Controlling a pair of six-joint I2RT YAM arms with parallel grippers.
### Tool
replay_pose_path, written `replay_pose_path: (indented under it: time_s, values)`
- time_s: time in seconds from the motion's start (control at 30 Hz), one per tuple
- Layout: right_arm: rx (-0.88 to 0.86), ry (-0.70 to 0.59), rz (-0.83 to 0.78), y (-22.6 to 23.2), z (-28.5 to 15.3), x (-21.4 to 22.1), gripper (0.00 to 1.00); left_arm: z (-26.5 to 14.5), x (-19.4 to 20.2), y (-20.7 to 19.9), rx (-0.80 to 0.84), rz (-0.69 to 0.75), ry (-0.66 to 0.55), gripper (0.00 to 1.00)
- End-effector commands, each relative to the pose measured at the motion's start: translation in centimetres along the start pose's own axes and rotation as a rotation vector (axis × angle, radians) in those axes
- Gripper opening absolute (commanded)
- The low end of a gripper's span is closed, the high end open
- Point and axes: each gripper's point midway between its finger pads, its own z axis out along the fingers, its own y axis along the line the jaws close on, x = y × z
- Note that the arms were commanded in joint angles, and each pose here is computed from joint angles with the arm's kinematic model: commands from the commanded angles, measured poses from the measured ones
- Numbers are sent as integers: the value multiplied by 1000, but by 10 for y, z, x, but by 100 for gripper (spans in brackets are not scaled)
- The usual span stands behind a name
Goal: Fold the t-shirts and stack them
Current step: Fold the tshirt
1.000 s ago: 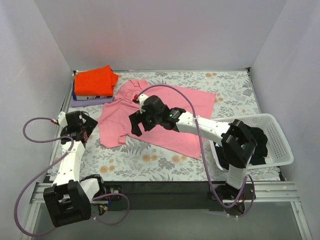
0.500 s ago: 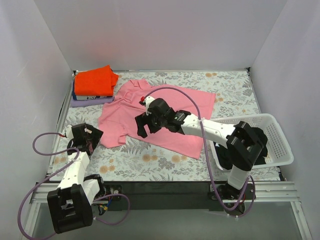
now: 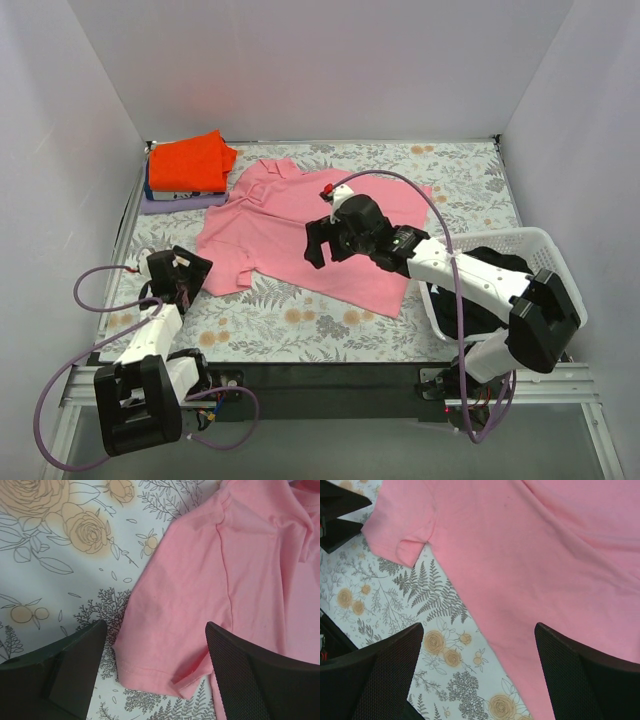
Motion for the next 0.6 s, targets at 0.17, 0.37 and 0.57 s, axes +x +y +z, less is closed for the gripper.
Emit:
replay_pose_path:
  time_s: [0.17, 0.37, 0.57]
  values:
    - [53, -78, 54, -28, -20, -14, 99, -7, 18, -29, 165, 33, 76, 79]
    - [76, -66, 74, -42, -21, -6, 98, -43, 3, -89, 434, 71, 57, 79]
    - [94, -62, 86, -52, -23, -1, 98, -71, -12, -114, 478, 94, 55, 79]
